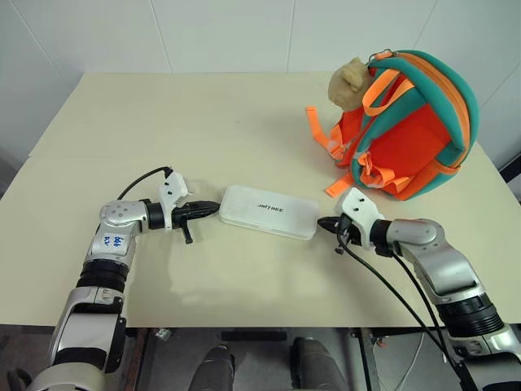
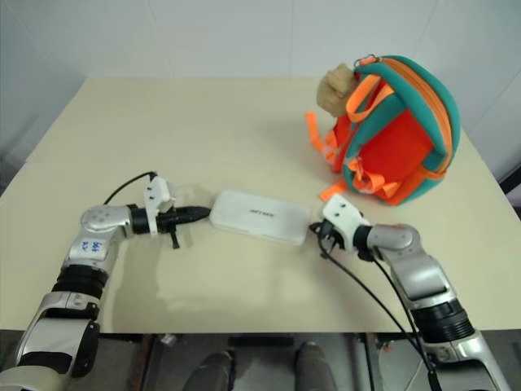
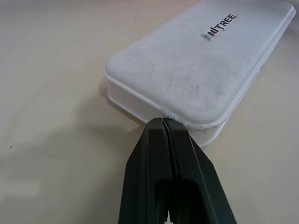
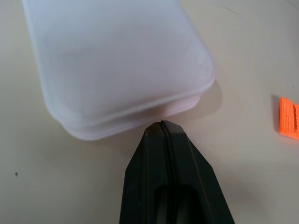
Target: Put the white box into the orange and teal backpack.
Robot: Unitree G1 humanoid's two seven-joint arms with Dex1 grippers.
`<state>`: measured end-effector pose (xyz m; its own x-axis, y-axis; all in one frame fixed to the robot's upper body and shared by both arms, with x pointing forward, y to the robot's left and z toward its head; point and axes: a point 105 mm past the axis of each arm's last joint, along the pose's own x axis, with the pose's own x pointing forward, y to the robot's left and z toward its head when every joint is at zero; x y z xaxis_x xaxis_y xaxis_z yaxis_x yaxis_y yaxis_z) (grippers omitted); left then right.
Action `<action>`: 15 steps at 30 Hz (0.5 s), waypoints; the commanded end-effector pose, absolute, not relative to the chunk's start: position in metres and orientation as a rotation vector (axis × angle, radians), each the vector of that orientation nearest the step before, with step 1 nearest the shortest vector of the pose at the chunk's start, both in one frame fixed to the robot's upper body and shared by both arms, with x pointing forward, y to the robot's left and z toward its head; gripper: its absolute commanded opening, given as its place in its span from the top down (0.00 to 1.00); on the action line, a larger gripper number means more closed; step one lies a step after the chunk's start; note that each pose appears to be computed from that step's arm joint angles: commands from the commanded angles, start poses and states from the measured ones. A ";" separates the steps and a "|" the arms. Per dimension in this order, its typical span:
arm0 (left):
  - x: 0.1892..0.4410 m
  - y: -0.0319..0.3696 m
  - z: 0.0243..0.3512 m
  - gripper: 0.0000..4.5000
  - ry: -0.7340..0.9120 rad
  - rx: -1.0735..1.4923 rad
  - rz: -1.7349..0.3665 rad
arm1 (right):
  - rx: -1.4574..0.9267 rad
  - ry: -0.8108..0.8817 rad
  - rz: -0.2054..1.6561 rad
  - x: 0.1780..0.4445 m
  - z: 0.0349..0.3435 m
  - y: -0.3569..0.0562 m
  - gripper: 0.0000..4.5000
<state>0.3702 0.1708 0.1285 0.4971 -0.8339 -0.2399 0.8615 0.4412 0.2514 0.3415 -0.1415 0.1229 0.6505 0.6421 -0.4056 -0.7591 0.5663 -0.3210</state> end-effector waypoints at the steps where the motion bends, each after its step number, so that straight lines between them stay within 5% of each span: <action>1: 0.369 0.169 0.129 0.99 0.062 0.356 -1.055 | -0.521 0.212 0.844 0.345 0.132 -0.133 1.00; 15: 0.337 0.160 0.118 0.99 0.077 0.273 -1.142 | -0.556 0.198 0.922 0.358 0.129 -0.123 1.00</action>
<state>0.3423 0.1716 0.1084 0.4555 -0.8589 -0.2343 0.8896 0.4290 0.1570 0.3619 -0.1401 0.1262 0.6510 0.6401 -0.4080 -0.7588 0.5356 -0.3706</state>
